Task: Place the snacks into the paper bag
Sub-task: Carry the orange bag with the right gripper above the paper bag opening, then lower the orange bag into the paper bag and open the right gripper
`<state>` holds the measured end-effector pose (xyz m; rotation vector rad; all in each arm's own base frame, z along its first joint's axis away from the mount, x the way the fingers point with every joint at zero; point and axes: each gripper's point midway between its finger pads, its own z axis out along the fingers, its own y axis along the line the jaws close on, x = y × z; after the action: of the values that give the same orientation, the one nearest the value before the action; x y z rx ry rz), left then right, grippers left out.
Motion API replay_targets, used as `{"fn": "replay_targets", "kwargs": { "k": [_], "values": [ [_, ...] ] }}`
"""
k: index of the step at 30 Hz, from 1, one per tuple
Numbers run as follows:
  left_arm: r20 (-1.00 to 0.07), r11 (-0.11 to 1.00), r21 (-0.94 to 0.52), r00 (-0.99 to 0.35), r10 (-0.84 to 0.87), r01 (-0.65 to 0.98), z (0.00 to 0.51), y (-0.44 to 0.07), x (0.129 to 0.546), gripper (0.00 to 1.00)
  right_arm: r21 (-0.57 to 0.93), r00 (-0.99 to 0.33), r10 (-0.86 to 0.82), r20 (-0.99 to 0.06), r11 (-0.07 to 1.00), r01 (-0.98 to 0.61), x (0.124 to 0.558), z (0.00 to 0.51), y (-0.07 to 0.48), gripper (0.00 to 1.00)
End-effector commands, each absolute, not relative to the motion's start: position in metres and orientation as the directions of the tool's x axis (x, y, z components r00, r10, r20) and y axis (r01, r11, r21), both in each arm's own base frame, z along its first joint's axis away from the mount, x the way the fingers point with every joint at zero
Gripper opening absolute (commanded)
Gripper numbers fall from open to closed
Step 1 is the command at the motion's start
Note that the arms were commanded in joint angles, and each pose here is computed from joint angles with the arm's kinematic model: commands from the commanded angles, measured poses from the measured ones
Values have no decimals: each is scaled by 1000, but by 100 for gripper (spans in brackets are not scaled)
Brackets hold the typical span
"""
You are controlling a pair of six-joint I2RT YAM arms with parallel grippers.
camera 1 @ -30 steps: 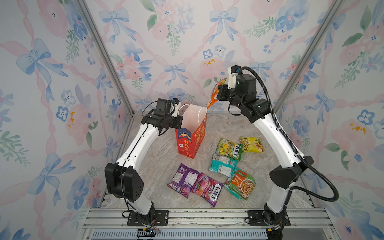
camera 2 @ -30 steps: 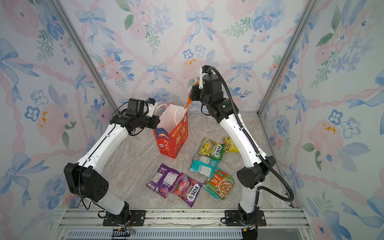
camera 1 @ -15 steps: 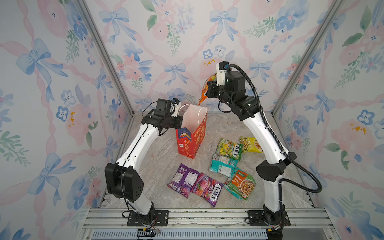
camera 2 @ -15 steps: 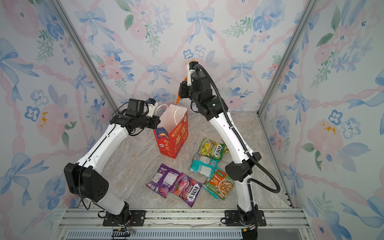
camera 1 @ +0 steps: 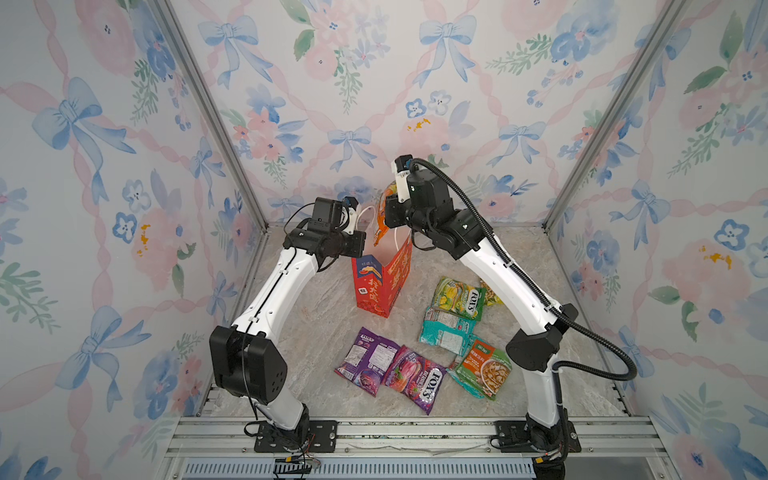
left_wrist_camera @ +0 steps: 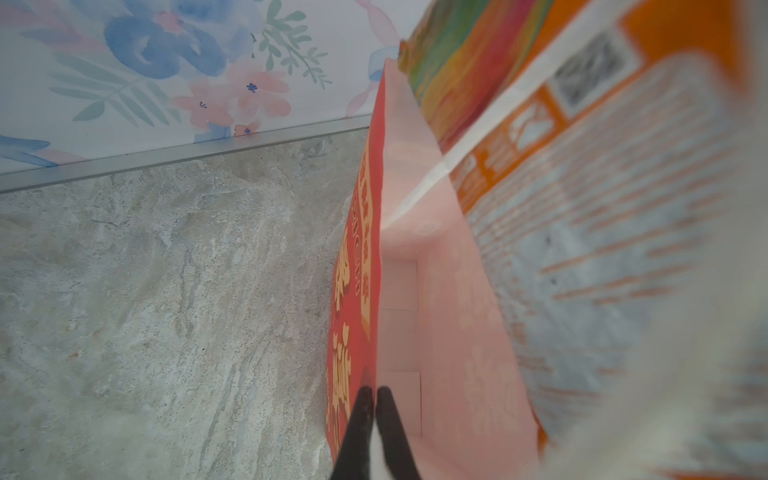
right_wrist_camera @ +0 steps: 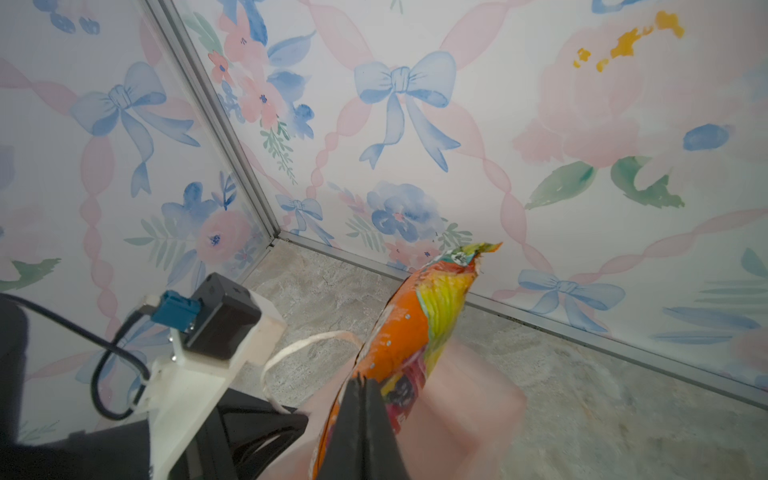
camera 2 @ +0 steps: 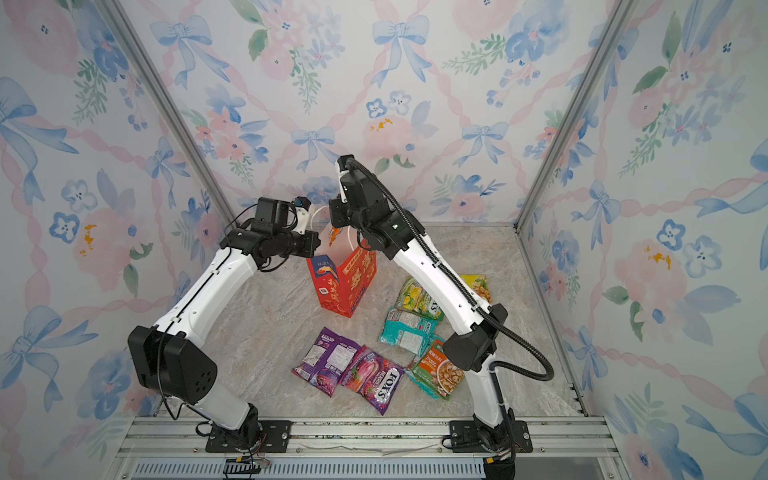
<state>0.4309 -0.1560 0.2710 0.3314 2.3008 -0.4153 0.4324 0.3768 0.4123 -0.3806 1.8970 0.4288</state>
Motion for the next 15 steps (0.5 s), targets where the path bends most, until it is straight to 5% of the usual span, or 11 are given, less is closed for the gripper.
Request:
{"fn": "replay_targets", "kwargs": {
  "k": [1,15],
  "values": [
    [-717,915,-199,-688,109,352,267,-157,424,0,118,-273,-7,-962,891,-439,419,448,361,0],
    [-726,918,-196,-680,100,344,273,-155,423,0,108,-334,-40,-942,904,-414,401,417,343,0]
  ]
}}
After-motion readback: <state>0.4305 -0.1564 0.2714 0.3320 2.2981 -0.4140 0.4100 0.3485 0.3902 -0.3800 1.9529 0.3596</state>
